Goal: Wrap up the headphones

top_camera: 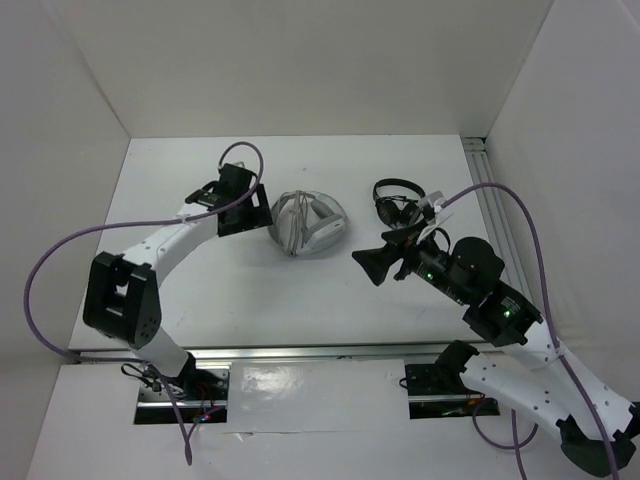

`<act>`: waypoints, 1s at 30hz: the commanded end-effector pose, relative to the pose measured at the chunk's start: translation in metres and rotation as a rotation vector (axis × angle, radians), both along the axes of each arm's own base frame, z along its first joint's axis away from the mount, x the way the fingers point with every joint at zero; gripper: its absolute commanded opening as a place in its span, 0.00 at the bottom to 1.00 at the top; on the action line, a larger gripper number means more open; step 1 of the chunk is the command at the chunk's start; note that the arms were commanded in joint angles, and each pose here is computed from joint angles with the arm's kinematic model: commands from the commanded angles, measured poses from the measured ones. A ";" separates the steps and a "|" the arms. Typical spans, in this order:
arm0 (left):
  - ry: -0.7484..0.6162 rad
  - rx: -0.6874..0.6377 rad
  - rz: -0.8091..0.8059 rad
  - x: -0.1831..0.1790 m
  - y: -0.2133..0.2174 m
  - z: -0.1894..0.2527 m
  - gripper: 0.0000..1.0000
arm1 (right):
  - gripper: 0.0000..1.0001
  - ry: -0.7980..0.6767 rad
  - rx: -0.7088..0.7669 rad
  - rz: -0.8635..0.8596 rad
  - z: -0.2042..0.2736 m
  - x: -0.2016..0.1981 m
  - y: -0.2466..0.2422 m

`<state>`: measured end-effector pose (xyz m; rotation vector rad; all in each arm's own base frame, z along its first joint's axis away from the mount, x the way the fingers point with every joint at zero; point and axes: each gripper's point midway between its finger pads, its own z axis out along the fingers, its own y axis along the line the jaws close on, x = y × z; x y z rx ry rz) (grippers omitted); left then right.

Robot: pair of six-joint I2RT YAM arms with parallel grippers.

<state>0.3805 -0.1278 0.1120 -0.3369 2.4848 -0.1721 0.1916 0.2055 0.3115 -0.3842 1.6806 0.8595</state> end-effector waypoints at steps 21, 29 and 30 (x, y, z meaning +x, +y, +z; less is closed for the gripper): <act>-0.593 -0.325 -0.313 -0.283 0.050 0.217 1.00 | 1.00 0.018 0.008 -0.234 0.091 -0.084 -0.128; -0.609 -0.321 -0.261 -0.293 0.063 0.219 1.00 | 1.00 0.059 -0.024 -0.236 0.070 -0.083 -0.127; -0.600 -0.318 -0.261 -0.294 0.064 0.217 1.00 | 1.00 0.065 -0.031 -0.236 0.067 -0.082 -0.126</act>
